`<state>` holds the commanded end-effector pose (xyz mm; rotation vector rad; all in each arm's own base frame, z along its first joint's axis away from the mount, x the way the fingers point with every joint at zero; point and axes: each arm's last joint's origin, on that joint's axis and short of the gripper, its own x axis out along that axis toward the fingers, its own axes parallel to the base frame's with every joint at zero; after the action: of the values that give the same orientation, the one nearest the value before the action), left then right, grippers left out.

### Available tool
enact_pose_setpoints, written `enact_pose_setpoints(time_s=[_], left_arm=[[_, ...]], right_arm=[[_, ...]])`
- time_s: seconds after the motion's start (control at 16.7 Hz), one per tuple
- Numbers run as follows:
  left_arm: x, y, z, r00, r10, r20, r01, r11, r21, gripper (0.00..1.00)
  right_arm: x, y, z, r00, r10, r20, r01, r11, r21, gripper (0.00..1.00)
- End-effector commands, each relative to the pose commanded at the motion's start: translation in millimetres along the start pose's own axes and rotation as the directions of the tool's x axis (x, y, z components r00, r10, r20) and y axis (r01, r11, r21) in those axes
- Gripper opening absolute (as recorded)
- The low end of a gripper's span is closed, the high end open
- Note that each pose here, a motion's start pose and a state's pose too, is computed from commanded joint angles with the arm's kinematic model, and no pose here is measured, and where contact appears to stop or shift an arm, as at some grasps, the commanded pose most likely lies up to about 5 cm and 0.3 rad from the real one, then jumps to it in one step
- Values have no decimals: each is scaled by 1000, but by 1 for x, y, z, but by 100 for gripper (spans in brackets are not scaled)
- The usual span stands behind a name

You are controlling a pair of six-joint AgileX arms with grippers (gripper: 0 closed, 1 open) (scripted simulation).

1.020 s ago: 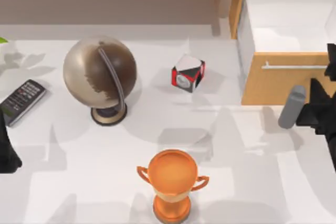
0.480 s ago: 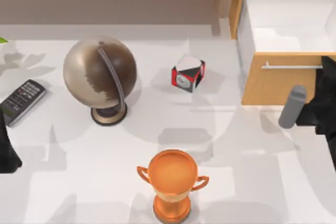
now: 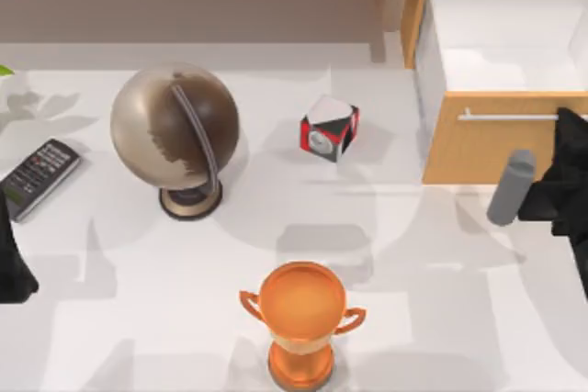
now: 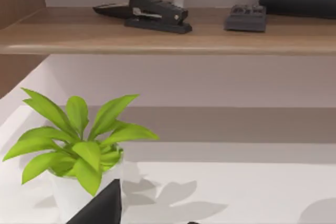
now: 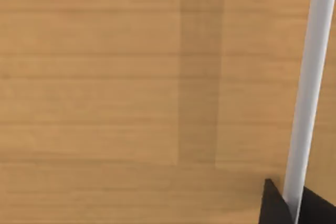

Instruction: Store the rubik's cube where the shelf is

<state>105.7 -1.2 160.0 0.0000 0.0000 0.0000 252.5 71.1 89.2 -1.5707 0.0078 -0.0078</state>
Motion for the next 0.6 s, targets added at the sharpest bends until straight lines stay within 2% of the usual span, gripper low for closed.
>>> enact_pose_setpoints(time_s=[0.3,0.6], left_arm=[[0,0,0,1000,0,0,0,1000,0,100],[0,0,0,1000,0,0,0,1000,0,100]], right_arm=[[4,1,1,1000,6,1,-6,1000,1,0],[41,2,1,1000,6,1,-6,1000,1,0]])
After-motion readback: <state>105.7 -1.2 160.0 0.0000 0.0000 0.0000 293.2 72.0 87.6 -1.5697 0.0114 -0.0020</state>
